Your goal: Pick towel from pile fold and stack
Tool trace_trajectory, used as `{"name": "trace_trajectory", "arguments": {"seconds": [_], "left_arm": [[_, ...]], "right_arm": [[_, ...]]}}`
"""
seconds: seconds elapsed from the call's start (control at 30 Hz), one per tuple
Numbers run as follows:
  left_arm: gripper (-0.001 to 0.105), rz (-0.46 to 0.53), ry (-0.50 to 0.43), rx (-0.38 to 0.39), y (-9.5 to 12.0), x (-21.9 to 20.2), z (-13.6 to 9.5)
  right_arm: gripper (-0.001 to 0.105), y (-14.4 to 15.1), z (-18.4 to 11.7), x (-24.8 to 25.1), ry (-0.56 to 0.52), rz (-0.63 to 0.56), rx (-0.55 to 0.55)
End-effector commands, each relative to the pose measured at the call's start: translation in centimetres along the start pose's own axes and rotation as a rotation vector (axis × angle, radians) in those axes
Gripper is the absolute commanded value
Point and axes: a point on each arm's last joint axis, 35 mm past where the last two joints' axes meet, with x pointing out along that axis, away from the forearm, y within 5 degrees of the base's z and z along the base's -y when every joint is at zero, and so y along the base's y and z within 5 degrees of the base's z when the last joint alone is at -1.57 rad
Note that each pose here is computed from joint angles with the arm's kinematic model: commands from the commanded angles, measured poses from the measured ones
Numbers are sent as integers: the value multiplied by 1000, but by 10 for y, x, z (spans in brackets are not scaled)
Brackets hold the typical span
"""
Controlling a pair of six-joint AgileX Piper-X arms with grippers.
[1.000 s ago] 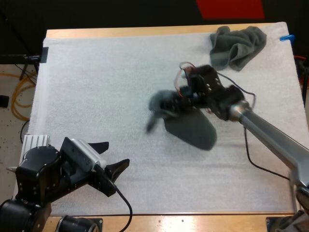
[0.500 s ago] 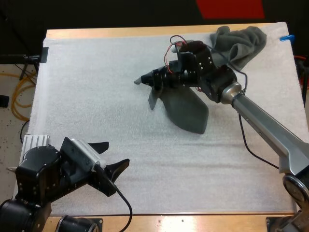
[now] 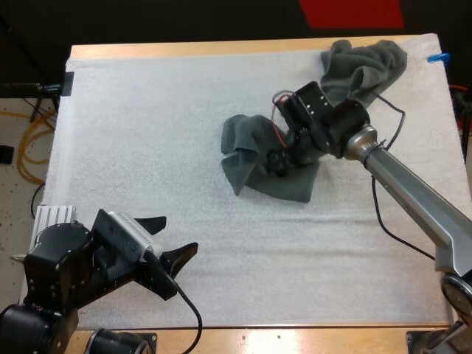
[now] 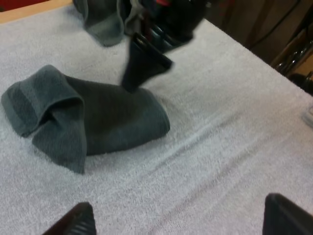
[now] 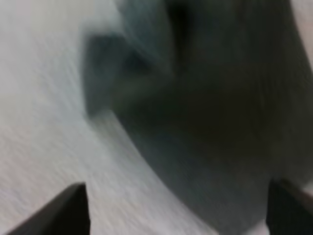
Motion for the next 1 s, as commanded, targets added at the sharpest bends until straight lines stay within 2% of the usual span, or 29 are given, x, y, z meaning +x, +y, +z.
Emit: {"name": "trace_trajectory", "arguments": {"seconds": [0.0, 0.13, 0.3, 0.43, 0.57, 0.73, 0.8, 0.87, 0.97], "left_arm": [[67, -7, 10, 1, -1, -2, -1], [67, -5, 26, -8, -2, -4, -5], [67, -7, 13, -1, -5, -9, -9], [67, -3, 43, -19, -5, -11, -13], [67, 12, 90, -47, -4, -11, -19], [67, 84, 125, -66, -1, -11, -24], [67, 85, 127, -67, -1, -11, -24], [67, 85, 126, -67, -1, -11, -24], [67, 85, 126, -67, -1, -11, -24]], "right_arm": [[71, 1, -8, -8, 63, 0, -11], [71, 4, -29, -1, 173, 21, -1], [71, 4, -59, 29, 212, 25, 46], [71, 3, -82, 55, 239, 36, 71], [71, 2, -86, 67, 184, 23, 76], [71, -3, -78, 78, 11, 22, 137], [71, -7, -76, 82, -28, 16, 177], [70, -13, -76, 86, -41, 27, 215], [60, -23, -81, 92, -24, 53, 265]]}}
